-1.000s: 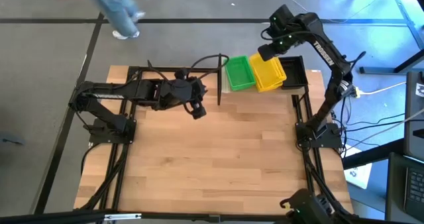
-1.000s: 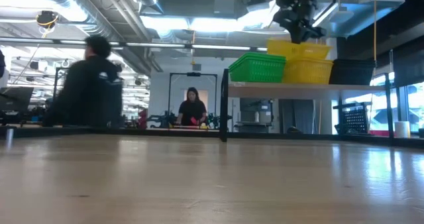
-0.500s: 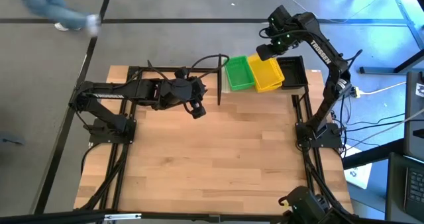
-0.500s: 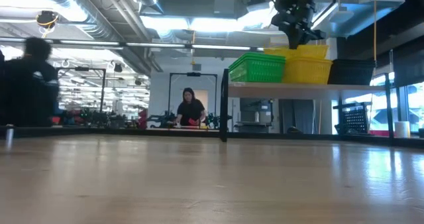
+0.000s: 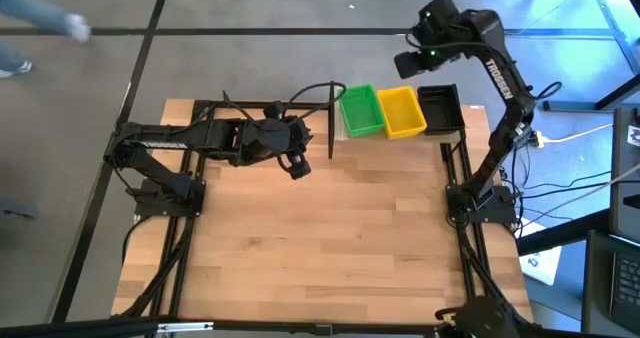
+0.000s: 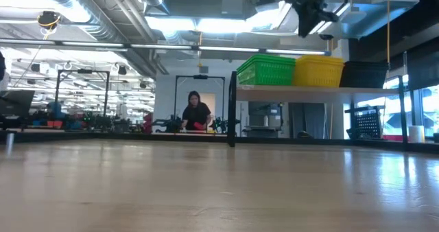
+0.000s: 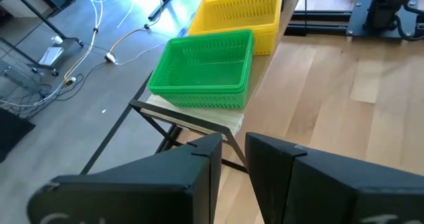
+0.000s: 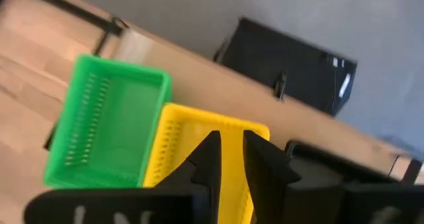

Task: Stack baskets on shelf by color
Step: Return to Home Position

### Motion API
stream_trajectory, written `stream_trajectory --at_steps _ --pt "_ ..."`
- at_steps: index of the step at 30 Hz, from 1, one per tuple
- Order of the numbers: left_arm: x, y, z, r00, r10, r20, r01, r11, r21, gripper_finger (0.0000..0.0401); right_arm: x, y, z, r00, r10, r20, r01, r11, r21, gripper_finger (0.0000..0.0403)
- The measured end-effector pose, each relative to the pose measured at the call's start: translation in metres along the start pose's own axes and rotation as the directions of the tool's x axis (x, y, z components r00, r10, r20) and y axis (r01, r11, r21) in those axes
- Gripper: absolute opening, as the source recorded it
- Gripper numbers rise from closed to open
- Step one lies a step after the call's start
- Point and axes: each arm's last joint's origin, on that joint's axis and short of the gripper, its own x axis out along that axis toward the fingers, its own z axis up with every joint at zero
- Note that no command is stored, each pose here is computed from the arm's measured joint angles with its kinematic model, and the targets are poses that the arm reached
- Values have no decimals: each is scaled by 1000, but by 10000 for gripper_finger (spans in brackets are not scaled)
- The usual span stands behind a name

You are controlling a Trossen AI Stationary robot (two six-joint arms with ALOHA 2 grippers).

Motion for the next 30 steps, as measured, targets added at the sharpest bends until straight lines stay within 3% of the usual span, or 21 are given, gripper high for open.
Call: stream_trajectory --at_steps 5,7,11,15,18,21,23,25,27,30 --pt "0 0 0 1000 0 -4 0 1000 4 60 -27 11 -1 995 48 93 -34 988 -151 62" --pt "0 0 -2 1000 1 -14 0 1000 13 60 -39 18 -6 985 119 125 -85 966 -244 62" --pt "-1 -1 -6 999 -1 -52 5 996 92 60 -68 34 -31 944 308 117 -220 854 -472 62" --pt "-7 -3 -7 998 -18 -63 25 993 119 58 -87 49 -50 877 478 52 -353 713 -606 62" --pt "-22 1 -5 997 -31 -68 41 988 148 45 -102 56 -67 840 543 2 -401 621 -673 46" --pt "-41 9 -5 995 -51 -85 62 990 129 14 -121 58 -84 832 554 32 -359 581 -731 10" --pt "-54 14 2 996 -82 -35 84 994 66 5 -131 56 -94 841 537 70 -313 587 -747 7" --pt "-70 22 -2 993 -113 -36 114 993 26 4 -142 55 -104 830 552 84 -296 563 -772 6" --pt "-85 28 -4 989 -146 -21 146 989 -13 1 -155 51 -116 803 590 85 -302 525 -796 2" --pt "-107 37 -13 977 -210 -32 209 977 -40 1 -175 42 -135 737 674 55 -335 434 -837 2"
